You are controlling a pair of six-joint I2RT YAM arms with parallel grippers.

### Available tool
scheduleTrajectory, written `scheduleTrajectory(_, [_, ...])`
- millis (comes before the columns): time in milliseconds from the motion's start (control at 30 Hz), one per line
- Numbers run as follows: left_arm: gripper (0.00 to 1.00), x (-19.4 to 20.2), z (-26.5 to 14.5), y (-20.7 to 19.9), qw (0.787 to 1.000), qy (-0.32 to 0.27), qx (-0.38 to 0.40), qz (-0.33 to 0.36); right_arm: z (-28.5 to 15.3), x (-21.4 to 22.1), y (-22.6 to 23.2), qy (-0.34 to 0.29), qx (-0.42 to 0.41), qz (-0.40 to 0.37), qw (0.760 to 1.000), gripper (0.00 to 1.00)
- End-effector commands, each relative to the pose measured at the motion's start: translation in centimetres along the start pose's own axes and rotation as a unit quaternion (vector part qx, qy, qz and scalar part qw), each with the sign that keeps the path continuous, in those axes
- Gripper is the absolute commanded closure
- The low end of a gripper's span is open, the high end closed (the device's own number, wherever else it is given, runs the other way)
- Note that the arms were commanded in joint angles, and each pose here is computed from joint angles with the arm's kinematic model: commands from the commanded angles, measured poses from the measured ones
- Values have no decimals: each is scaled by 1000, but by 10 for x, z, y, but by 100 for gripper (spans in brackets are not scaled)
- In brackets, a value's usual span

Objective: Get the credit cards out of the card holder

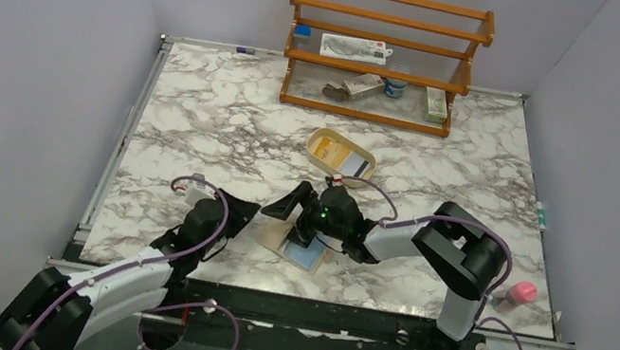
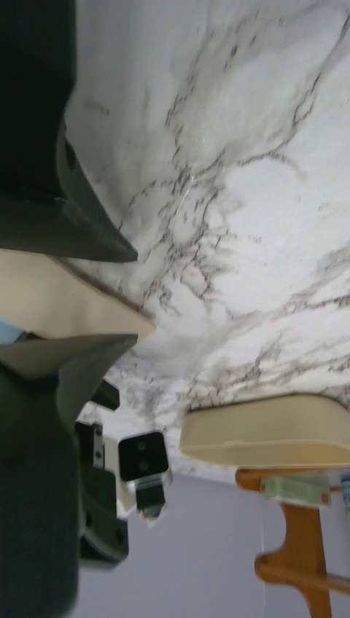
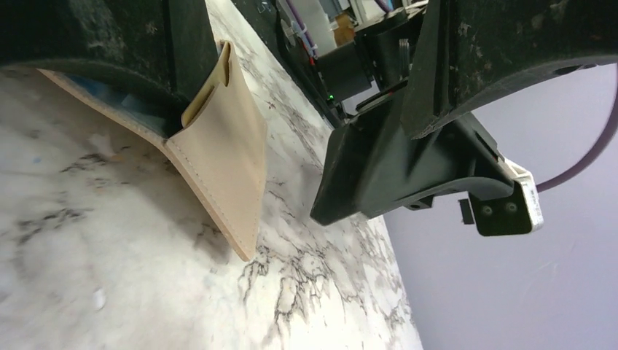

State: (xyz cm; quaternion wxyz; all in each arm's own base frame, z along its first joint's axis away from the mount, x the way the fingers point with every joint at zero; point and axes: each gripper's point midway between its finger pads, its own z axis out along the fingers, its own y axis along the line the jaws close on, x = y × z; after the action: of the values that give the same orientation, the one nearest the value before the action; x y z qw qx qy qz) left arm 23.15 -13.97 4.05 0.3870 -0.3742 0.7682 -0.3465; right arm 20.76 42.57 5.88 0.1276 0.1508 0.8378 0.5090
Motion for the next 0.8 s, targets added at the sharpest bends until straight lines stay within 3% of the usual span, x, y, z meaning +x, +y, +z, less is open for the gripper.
scheduleTrajectory(0, [39,23,-11,17,996,50,35,58,-15,-2,24,36,-86,-31,995,9])
scheduleTrajectory(100, [15,30,-14,12,993,70,55,82,-22,-2,35,59,-129,-46,989,9])
scheduleTrajectory(267, [3,38,-17,7,987,94,76,105,-32,1,51,99,-196,-62,974,11])
scheduleTrajectory(633, [3,36,-22,-10,983,96,116,106,-48,7,51,130,-222,-73,964,11])
scheduleTrajectory(767, [12,37,-23,-15,982,98,126,101,-50,10,50,145,-225,-74,961,11])
